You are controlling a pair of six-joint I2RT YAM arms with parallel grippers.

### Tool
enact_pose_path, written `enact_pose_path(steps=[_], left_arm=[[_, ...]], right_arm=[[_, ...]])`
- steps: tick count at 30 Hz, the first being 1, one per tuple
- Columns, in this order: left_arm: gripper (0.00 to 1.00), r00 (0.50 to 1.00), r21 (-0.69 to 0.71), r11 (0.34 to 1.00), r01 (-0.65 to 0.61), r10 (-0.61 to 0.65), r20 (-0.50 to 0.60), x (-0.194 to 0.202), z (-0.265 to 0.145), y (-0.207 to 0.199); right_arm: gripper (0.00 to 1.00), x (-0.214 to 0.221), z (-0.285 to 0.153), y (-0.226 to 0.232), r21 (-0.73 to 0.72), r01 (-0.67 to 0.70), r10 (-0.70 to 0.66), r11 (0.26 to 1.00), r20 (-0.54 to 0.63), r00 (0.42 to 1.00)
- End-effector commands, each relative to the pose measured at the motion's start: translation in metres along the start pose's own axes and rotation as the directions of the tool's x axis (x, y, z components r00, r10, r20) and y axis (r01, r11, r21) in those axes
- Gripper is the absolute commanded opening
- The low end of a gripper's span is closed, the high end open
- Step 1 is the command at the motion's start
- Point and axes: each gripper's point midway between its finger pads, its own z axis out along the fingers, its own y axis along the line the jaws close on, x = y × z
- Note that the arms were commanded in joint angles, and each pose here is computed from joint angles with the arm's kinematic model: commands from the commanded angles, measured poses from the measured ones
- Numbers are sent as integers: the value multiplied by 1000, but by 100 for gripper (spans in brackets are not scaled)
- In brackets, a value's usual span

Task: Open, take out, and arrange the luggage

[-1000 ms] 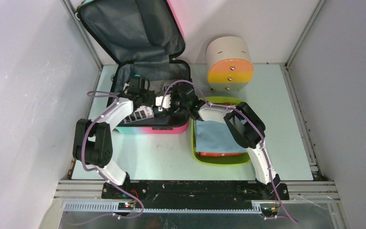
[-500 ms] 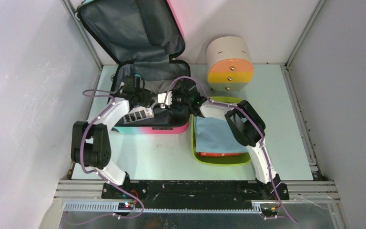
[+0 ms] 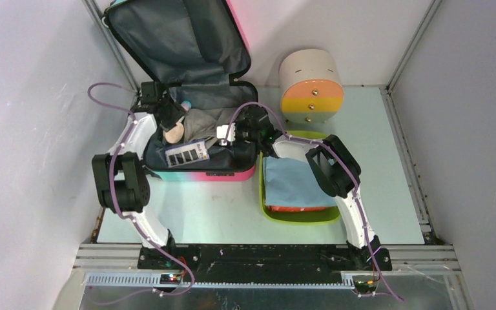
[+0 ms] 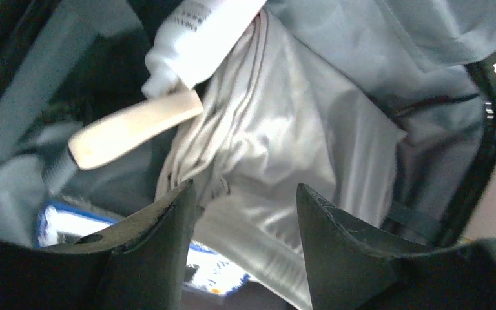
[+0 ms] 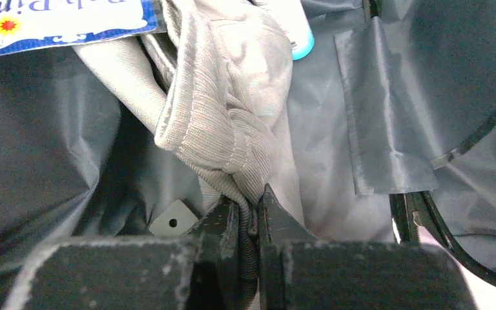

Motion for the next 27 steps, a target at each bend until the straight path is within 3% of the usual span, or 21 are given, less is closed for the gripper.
enact_pose_path(steps=[1, 10, 18, 27], left_arm=[[63, 975, 6, 975, -220, 220, -14, -14, 22, -3], [63, 954, 8, 954, -298, 298, 4, -28, 57, -10], [63, 938, -2, 939, -344, 344, -53, -9, 75, -11], [65, 917, -31, 916, -400, 399, -22, 0, 80, -21]], right_arm=[[0, -30, -11, -32, 73, 43, -48, 996, 72, 996], [0, -28, -15, -34, 93, 22, -30, 995, 80, 996], [0, -20, -18, -29, 95, 10, -17, 995, 69, 997], [0, -22, -22, -30, 108, 6, -14, 994, 74, 997]])
